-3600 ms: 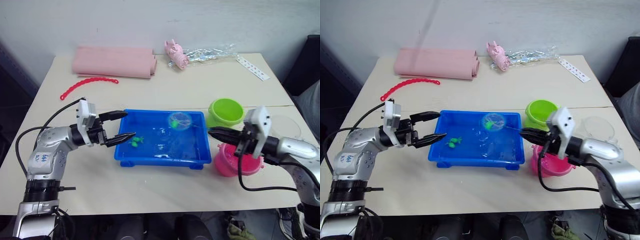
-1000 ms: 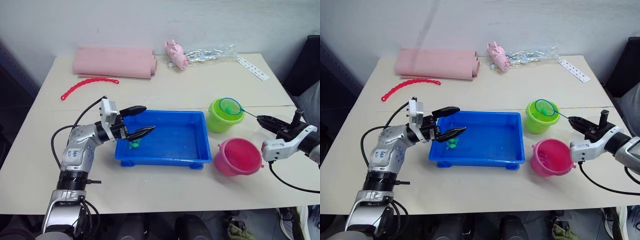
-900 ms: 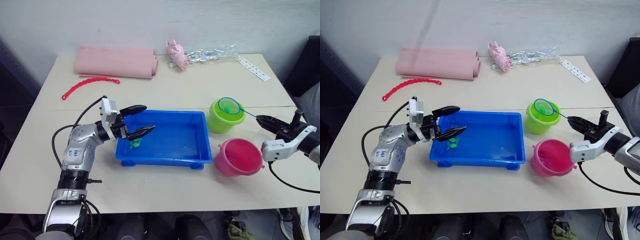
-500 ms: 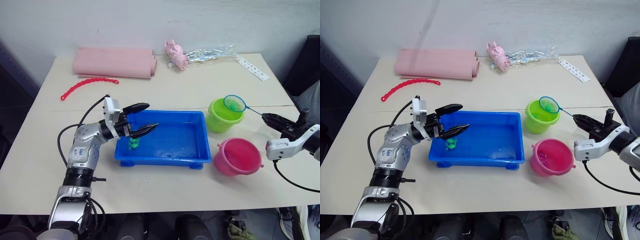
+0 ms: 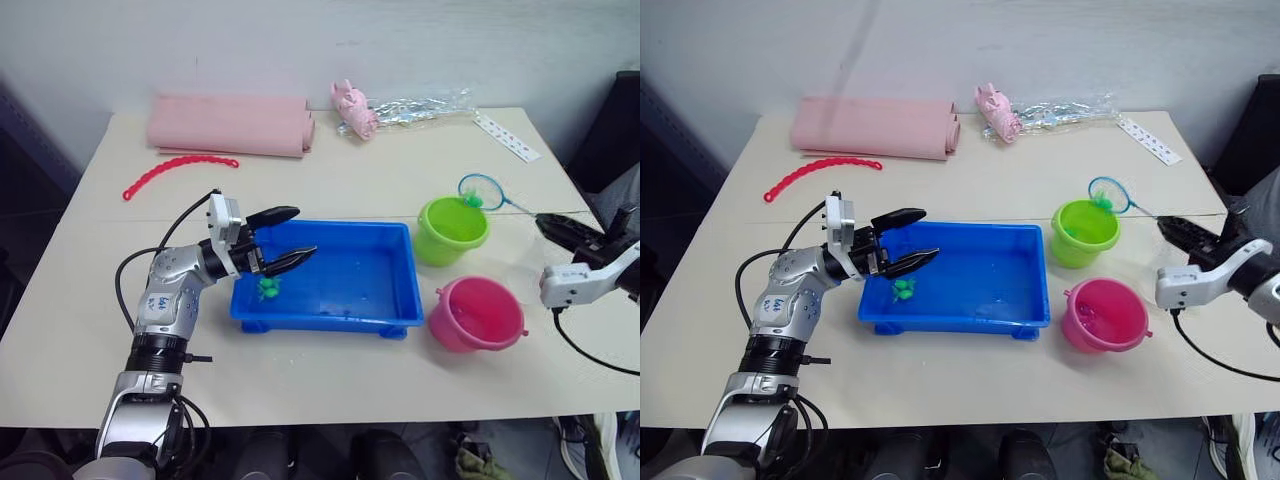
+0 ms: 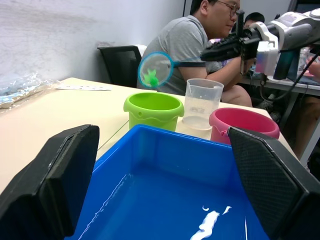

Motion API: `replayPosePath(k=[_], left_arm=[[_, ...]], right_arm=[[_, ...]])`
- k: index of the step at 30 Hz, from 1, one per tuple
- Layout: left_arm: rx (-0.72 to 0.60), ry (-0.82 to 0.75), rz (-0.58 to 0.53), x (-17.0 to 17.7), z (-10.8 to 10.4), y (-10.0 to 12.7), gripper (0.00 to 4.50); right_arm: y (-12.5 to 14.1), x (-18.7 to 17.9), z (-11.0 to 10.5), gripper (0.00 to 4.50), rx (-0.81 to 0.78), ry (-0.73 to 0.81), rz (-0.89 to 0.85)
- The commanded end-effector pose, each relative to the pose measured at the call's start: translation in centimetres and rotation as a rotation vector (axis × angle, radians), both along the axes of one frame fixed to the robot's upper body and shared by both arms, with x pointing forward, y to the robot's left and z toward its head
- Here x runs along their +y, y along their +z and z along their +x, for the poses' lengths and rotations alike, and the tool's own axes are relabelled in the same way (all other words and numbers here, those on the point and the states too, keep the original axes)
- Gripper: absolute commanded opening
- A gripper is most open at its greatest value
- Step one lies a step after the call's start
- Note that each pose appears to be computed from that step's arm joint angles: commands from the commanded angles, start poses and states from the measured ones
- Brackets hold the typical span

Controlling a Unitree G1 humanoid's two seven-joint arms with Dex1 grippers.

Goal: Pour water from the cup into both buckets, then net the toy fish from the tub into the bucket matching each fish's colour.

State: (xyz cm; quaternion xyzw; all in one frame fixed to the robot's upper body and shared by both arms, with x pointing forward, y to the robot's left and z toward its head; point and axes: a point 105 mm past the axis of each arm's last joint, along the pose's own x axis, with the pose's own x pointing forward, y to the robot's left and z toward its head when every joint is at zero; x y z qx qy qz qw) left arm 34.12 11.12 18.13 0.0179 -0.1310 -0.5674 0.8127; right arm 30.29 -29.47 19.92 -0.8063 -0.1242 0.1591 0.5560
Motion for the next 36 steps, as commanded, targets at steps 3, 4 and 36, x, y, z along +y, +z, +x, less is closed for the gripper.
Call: replayPosePath(k=[3, 4, 36], left_arm=[[-0.052, 0.000, 0.002, 0.0, -0.2, 1.2, 4.47], [-0.053, 0.001, 0.002, 0.0, -0.2, 1.2, 4.47], [0.131, 0.288, 0.193, 14.8, -5.7, -0.3, 4.47]], right_arm=[[1.4, 0.4, 0.0, 0.00, -0.047, 0.011, 0.007], [1.6, 0.5, -0.1, 0.00, -0.058, 0.021, -0.005], [-4.3, 17.3, -0.4, 0.00, 1.161, 0.112, 1.073]])
